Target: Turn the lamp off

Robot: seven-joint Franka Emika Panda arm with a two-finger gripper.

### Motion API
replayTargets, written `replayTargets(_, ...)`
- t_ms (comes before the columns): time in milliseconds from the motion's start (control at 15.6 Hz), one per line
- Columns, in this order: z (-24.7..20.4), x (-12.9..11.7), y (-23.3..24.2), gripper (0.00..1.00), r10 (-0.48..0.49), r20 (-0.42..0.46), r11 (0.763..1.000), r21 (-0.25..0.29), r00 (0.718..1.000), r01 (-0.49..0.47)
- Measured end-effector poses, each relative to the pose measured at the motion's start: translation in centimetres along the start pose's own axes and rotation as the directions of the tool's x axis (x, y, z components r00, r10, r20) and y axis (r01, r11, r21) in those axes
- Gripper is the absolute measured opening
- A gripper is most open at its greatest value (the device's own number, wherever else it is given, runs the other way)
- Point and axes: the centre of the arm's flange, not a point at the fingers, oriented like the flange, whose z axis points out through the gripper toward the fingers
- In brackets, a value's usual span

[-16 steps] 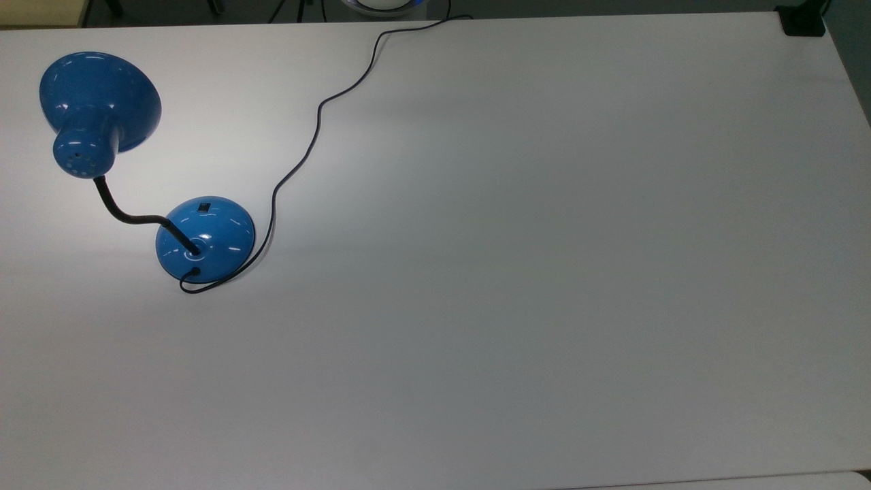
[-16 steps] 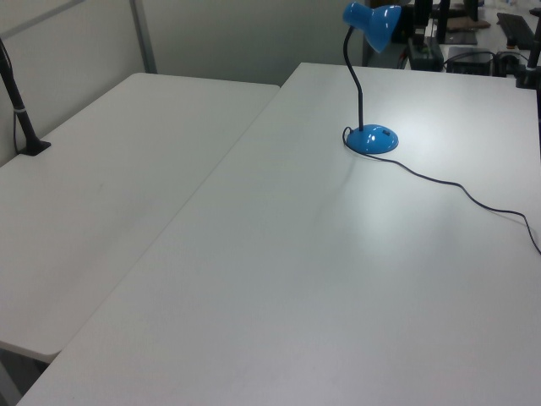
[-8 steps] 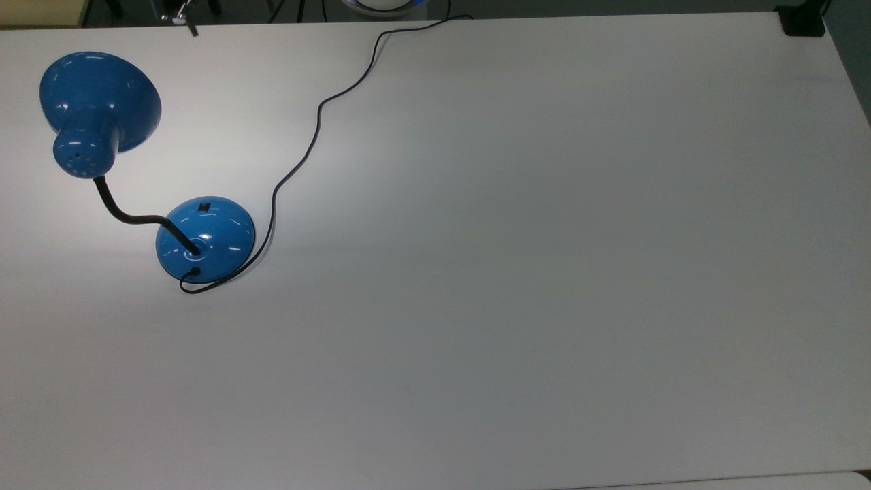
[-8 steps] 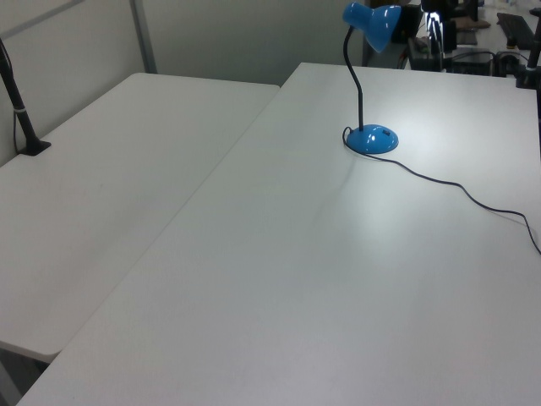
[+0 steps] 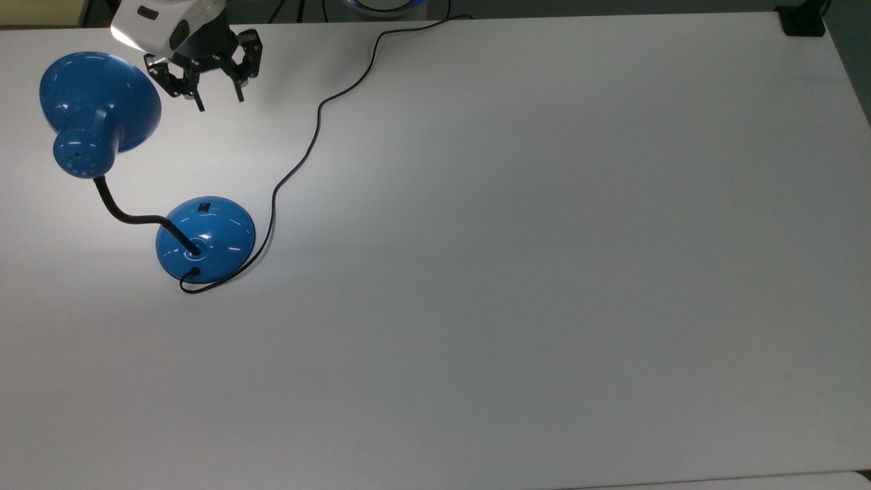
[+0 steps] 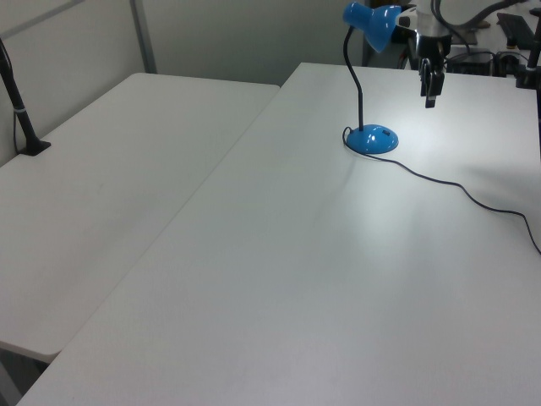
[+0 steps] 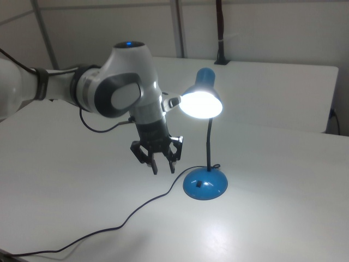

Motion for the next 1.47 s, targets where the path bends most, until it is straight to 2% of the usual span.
replayTargets(256, 2.7, -1.1, 1.0, 0.09, 0.123, -0.139, 0.992, 0.050, 0.983, -0.117)
replayTargets(320, 3.4, -1.4, 1.4, 0.02, 0.153, -0.165, 0.988, 0.058, 0.974, -0.146)
replayTargets(767, 6.9, -1.4, 3.7, 0.01, 0.283, -0.289, 0.959, 0.063, 0.915, -0.276)
replayTargets(1278, 10.9, -0.5, 5.1, 0.01, 0.320, -0.365, 0.940, 0.006, 0.874, -0.342)
replayTargets(1470, 12.1, -0.4, 5.2, 0.01, 0.333, -0.363, 0.935, 0.009, 0.870, -0.354)
